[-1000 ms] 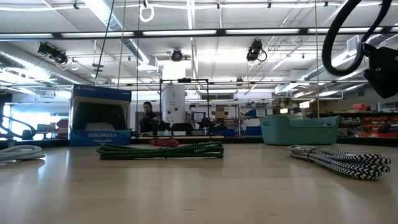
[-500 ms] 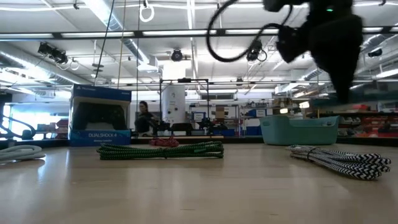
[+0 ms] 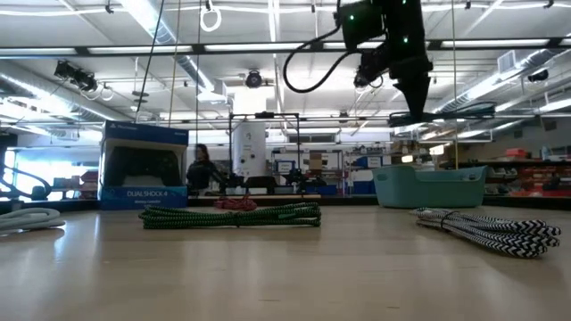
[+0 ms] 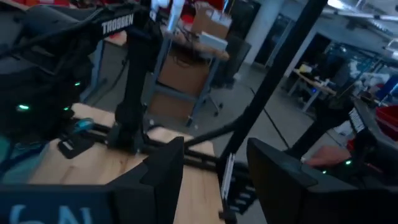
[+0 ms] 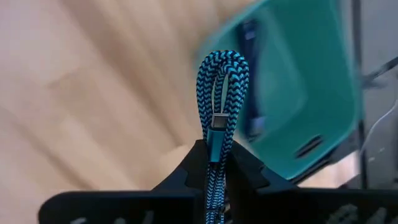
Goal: Pick and place USB-C Cables
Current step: Put the blue charger cable into the green bin
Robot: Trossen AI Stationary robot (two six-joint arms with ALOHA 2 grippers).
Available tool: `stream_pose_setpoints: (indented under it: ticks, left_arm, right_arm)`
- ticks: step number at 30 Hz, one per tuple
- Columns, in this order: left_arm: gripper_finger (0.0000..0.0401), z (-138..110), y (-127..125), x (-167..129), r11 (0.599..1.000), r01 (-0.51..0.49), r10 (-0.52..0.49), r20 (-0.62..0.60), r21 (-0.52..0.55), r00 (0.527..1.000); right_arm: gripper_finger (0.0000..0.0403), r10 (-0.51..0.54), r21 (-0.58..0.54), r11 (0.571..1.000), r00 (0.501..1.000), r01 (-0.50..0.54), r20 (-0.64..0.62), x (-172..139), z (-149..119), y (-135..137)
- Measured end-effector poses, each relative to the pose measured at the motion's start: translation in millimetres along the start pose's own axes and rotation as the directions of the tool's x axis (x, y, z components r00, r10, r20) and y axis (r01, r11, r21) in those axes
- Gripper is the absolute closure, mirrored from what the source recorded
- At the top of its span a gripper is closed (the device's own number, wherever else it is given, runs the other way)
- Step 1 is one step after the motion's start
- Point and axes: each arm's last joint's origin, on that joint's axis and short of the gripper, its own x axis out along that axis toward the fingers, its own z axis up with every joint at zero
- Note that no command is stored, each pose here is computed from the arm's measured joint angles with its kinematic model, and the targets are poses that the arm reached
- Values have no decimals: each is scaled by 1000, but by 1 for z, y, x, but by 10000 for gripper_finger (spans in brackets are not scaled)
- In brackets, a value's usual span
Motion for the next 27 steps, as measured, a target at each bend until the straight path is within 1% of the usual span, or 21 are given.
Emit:
stream_pose_setpoints:
  ticks: [2, 4, 7, 10, 12, 14, 18, 22, 25, 27]
  left_arm:
    - [218, 1, 0, 0, 1000, -6, 6, 17, -1, 1000]
    - [218, 2, 1, 0, 999, -38, 38, 31, 0, 999]
    - [218, 2, 3, 0, 995, -89, 92, 53, -46, 994]
    - [218, 3, 5, 0, 986, -158, 162, 83, -52, 983]
    - [219, 5, 6, -1, 975, -216, 221, 115, -52, 969]
    - [218, 6, 7, -1, 962, -260, 270, 148, -89, 951]
    - [219, 10, 7, -2, 943, -258, 298, 189, -213, 935]
    - [219, 9, 7, 0, 938, -259, 305, 190, -230, 933]
    - [221, 7, 5, 0, 937, -251, 298, 184, -242, 937]
    - [225, 6, 2, -1, 938, -235, 285, 182, -257, 941]
  right_arm:
    - [369, -18, -19, 1000, 1000, 18, 7, 5, 4, -17]
    - [369, -18, -28, 999, 1000, 18, 3, 9, 6, -32]
    - [369, -19, -65, 998, 1000, 21, 23, 15, 9, -50]
    - [365, -19, -121, 992, 999, 22, 26, 19, 9, -65]
    - [364, -21, -131, 991, 999, 27, 46, 22, 11, -76]
    - [365, -12, -130, 991, 998, 20, 61, 27, 12, -85]
    - [365, 8, -141, 990, 999, -1, 47, 40, 8, -101]
    - [365, 60, -128, 990, 997, -54, 42, 54, 3, -114]
    - [365, 74, -164, 984, 997, -68, 26, 64, -1, -117]
    - [365, 79, -153, 986, 996, -72, 40, 70, 0, -120]
